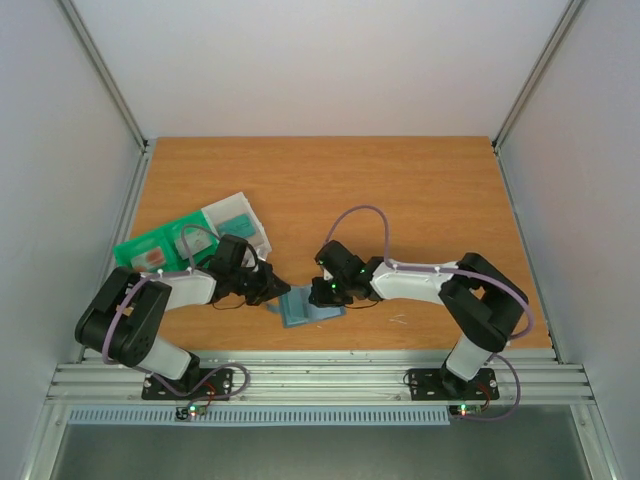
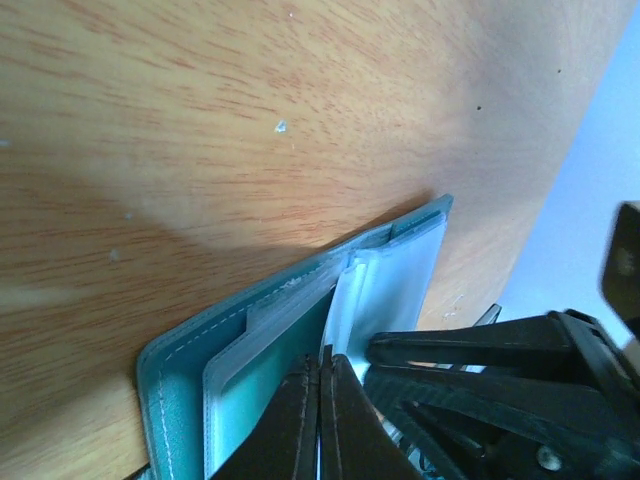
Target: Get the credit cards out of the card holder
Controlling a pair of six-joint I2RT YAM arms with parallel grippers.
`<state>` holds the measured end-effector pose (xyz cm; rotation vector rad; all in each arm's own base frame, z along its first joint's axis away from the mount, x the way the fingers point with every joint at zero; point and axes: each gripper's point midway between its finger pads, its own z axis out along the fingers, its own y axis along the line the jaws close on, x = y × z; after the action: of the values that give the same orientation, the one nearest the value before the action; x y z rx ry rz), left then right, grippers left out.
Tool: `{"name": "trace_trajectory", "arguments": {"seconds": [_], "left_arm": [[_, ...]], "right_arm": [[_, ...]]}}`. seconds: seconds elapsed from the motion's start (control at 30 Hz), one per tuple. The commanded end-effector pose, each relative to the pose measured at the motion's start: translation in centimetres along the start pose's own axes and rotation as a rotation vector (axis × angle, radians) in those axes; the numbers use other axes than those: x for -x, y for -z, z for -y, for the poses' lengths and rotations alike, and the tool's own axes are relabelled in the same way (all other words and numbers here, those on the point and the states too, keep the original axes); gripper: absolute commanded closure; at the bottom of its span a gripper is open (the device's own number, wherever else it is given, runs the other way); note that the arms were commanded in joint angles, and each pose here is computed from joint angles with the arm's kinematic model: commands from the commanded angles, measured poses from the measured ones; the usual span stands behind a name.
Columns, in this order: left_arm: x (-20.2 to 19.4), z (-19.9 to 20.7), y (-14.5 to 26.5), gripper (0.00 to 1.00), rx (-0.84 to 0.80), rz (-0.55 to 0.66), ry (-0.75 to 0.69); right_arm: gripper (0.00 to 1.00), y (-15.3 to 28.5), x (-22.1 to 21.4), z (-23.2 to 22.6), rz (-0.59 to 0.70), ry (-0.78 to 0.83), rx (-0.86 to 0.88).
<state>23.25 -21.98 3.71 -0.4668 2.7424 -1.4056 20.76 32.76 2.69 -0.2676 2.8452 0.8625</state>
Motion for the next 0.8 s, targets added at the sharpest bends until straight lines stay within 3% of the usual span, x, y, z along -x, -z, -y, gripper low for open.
{"name": "trace_trajectory", "arguments": {"seconds": [0.0,0.17,0.37,0.53,0.77], "left_arm": [[0.0,0.0,0.2,1.00,0.027,0.001,-0.028],[-0.3,-0.2,0.5,0.99,0.064,-0.013,-0.034],[-0.1,0.2,0.9,0.98,0.082,-0.006,-0.057],[-0.2,1.0,1.0,0.83,0.046,-0.007,-0.055],[-1.3,1.3,0.6,0.72,0.013,-0.024,-0.042]], "right_arm": [[0.82,2.7,0.4,0.8,0.050,0.052,-0.089],[0.70,4.7,0.9,2.1,0.077,0.086,-0.177],[0.64,4.6,0.6,4.1,0.065,0.079,-0.224],[0.62,3.4,-0.3,4.6,0.024,0.062,-0.215],[0.61,2.7,-1.3,4.8,0.002,0.038,-0.183]]}}
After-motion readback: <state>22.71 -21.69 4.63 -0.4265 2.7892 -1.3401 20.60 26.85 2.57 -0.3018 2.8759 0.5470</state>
